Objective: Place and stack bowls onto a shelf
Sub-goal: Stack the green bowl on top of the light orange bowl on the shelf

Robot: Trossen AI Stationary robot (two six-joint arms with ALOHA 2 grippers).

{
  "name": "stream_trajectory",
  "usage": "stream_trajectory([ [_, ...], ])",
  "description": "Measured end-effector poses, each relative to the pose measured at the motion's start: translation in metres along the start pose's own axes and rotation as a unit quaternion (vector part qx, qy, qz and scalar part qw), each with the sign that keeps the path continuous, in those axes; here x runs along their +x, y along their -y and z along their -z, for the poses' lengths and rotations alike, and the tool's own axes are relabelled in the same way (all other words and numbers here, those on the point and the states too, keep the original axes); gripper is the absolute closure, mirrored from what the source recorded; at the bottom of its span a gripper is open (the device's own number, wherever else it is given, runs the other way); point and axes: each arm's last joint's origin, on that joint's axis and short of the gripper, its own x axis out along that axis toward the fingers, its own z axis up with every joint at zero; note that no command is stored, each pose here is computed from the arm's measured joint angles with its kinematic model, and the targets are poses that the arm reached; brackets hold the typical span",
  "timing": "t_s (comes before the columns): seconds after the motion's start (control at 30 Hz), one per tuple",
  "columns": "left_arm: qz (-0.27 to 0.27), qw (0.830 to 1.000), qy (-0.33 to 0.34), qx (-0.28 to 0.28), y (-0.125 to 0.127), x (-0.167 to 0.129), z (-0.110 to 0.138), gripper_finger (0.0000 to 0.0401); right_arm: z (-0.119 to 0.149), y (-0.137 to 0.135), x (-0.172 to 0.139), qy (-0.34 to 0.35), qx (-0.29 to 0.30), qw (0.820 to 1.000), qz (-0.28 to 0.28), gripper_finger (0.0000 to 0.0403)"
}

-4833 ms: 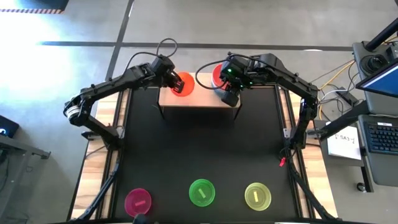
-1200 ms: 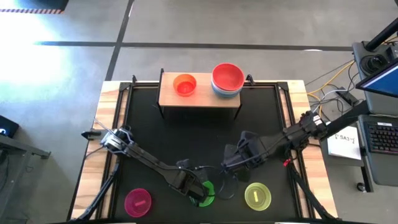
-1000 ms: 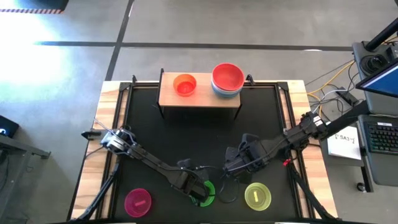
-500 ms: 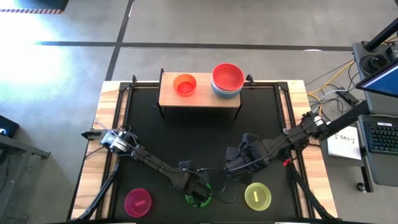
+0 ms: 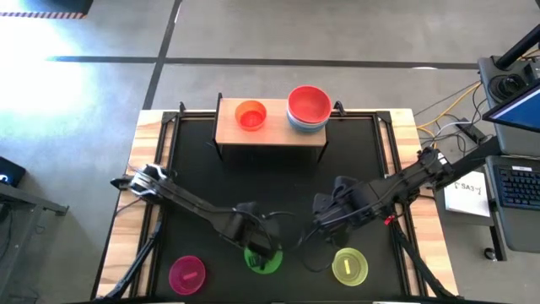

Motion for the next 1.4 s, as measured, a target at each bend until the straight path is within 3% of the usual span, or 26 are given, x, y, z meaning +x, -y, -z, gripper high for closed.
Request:
stream_trajectory([
  [0.2, -0.072, 0.995, 0.051, -0.044, -0.053, -0.058, -0.006, 0.0401, 0.001, 0.002, -0.003, 0.004, 0.001, 1.000, -0.003, 0.0280],
  [0.47, -0.144, 0.965, 0.141, -0.168, -0.164, -0.122, -0.024, 0.0401, 0.001, 0.002, -0.002, 0.007, 0.000, 1.000, -0.001, 0.0280],
  [0.67, -0.203, 0.928, 0.159, -0.268, -0.263, -0.134, -0.034, 0.0401, 0.001, 0.001, -0.002, 0.007, 0.001, 1.000, -0.001, 0.0280],
  [0.87, -0.170, 0.914, 0.185, -0.318, -0.339, -0.132, -0.040, 0.0401, 0.001, 0.002, -0.002, 0.007, 0.000, 1.000, 0.000, 0.0280],
  [1.03, -0.164, 0.914, 0.151, -0.339, -0.370, -0.115, -0.038, 0.0401, 0.001, 0.002, -0.002, 0.007, -0.002, 1.000, 0.000, 0.0280],
  [1.4, -0.174, 0.928, 0.101, -0.312, -0.385, -0.086, -0.044, 0.0401, -0.001, 0.004, -0.002, 0.007, -0.012, 1.000, 0.003, 0.0280],
])
